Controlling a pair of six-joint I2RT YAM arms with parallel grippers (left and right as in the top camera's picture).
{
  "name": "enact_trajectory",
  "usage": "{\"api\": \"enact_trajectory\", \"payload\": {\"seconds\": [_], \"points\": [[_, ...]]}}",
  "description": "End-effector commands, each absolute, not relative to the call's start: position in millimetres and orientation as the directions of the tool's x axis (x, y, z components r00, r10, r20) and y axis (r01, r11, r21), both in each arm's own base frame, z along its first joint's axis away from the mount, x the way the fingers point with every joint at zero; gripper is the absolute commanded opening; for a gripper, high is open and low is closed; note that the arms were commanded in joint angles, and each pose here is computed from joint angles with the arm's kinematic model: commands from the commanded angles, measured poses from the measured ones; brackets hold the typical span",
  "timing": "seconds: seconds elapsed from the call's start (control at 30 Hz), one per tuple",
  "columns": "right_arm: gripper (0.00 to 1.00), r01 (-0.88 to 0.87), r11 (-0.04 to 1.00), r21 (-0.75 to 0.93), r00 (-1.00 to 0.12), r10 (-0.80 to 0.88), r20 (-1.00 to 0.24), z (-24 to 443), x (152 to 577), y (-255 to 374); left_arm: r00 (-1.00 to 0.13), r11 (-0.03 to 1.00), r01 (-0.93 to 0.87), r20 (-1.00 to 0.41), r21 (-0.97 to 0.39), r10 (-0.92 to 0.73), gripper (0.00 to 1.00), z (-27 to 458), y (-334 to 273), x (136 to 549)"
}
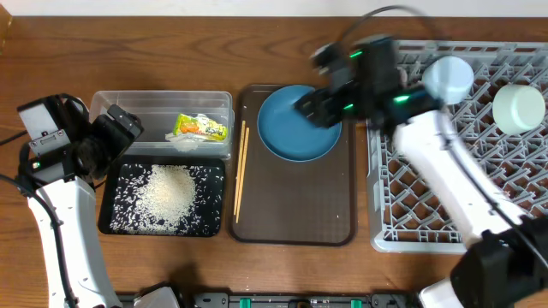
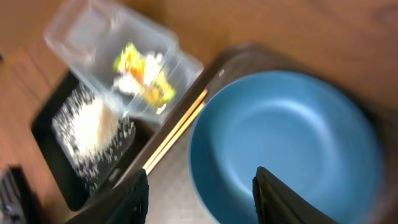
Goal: Sort waste into correct bins and load items into the dishwasher rack
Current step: 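Lower the right gripper and grip the teal bowl's rim, then lift the teal bowl and carry it right to the rack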
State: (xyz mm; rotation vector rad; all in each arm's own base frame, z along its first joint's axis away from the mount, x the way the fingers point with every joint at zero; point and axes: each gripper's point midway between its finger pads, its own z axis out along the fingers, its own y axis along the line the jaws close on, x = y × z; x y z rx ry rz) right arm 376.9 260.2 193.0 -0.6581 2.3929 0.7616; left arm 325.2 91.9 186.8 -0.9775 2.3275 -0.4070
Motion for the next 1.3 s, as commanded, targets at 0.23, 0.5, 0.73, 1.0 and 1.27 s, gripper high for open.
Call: {"api": "enact_trajectory", "payload": {"seconds": [0.23,0.5,0.73,1.0,1.27], "points": [[0.53,-0.607,0.794,0.037,-0.698,-0.510,-0.503,103.4,349.8,308.5,-0.555,0.681,-0.553,-0.398,-0.480,-0.731,0.95,192.0,95.1,327.0],[0.45,-0.662,0.750,0.017,-0.690,-0.600,-0.404,53.7,332.1,321.6,-0.555,0.681,-0.553,-0.398,-0.480,-0.731,0.95,192.0,95.1,327.0],[0.11,-0.660,0.751,-0.012,-0.710,-0.629,-0.316,37.7,321.7,306.0,-0.555,0.681,-0.553,-0.398,-0.480,-0.731,0.95,192.0,95.1,327.0],[0.01,-0.661,0.750,-0.012,-0.716,-0.636,-0.289,44.7,314.6,300.1,-0.555,0.681,-0.553,-0.398,-0.480,-0.731,0.95,192.0,95.1,327.0],[0.01,-0.669,0.743,-0.032,-0.644,-0.601,-0.473,165.3,314.2,291.5,-0.555,0.681,-0.553,-0.398,-0.480,-0.731,0.95,192.0,95.1,327.0]]}}
